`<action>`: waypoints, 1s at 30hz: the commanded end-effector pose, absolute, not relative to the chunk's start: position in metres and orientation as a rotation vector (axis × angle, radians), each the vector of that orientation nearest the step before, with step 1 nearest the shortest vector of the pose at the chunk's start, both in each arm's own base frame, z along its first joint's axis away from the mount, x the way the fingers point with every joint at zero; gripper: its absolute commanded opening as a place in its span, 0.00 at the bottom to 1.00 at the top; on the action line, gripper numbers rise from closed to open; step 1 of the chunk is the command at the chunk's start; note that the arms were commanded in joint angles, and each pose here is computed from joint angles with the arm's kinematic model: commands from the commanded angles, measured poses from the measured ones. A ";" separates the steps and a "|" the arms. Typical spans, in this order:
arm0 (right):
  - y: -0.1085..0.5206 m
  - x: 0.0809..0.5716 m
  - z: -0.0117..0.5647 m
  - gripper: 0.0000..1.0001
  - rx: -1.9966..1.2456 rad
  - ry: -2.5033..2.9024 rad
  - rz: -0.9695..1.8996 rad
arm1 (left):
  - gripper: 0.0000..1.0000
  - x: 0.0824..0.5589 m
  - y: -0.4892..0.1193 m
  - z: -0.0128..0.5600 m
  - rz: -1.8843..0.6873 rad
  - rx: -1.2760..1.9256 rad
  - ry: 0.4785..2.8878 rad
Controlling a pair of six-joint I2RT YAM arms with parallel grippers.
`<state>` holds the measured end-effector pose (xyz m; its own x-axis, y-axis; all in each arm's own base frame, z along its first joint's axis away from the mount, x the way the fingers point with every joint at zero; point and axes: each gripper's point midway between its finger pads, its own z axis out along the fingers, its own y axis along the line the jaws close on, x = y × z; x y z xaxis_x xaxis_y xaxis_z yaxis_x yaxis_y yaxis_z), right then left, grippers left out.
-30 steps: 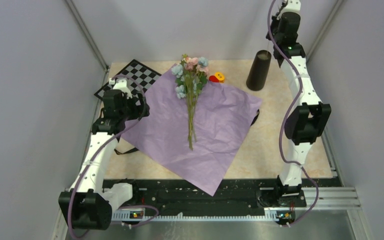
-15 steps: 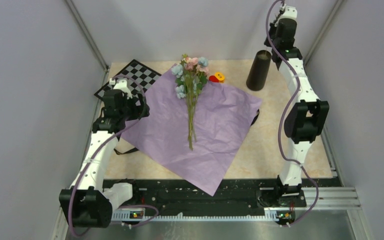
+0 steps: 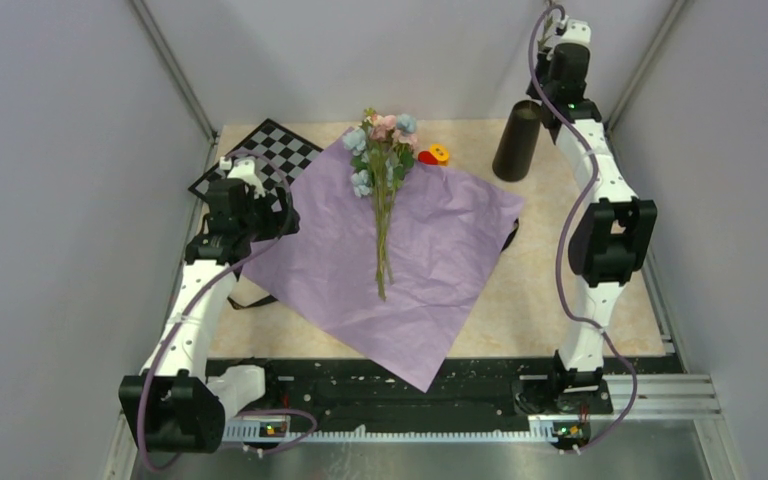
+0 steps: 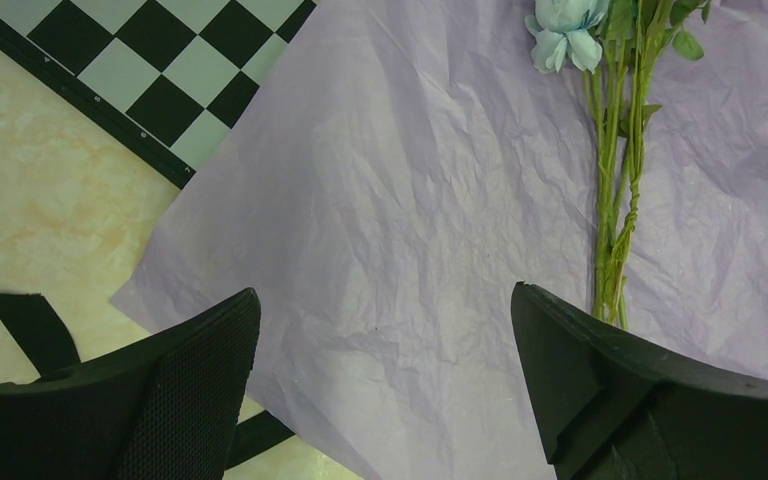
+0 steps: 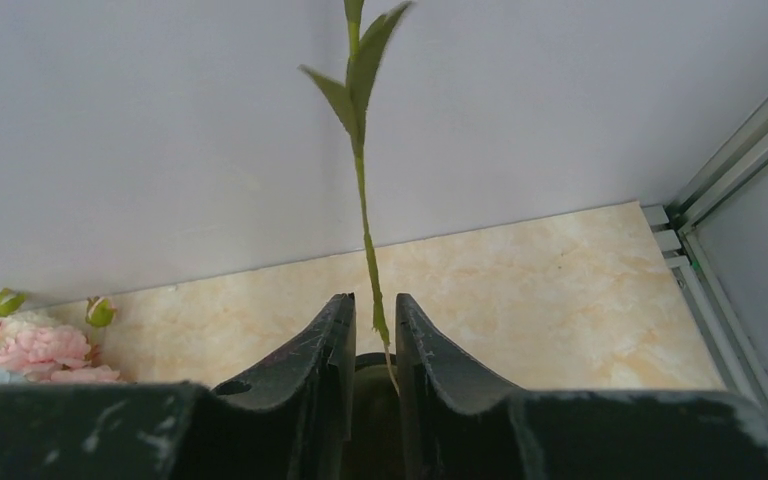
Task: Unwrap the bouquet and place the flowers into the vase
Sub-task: Insert the fake flower into the vase.
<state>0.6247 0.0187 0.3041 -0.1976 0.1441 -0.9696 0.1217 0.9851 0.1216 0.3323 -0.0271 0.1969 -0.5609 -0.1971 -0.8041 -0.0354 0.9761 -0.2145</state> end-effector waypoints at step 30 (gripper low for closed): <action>0.024 0.545 0.341 0.68 0.106 1.709 0.075 | 0.99 0.331 -0.052 0.194 -0.365 -0.027 2.170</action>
<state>0.5691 0.0239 0.2838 -0.2588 0.1148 -0.9591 0.0669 0.9927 0.1007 0.3302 -0.0457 0.1909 -0.5980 -0.1703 -0.7832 0.0649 0.9637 -0.2591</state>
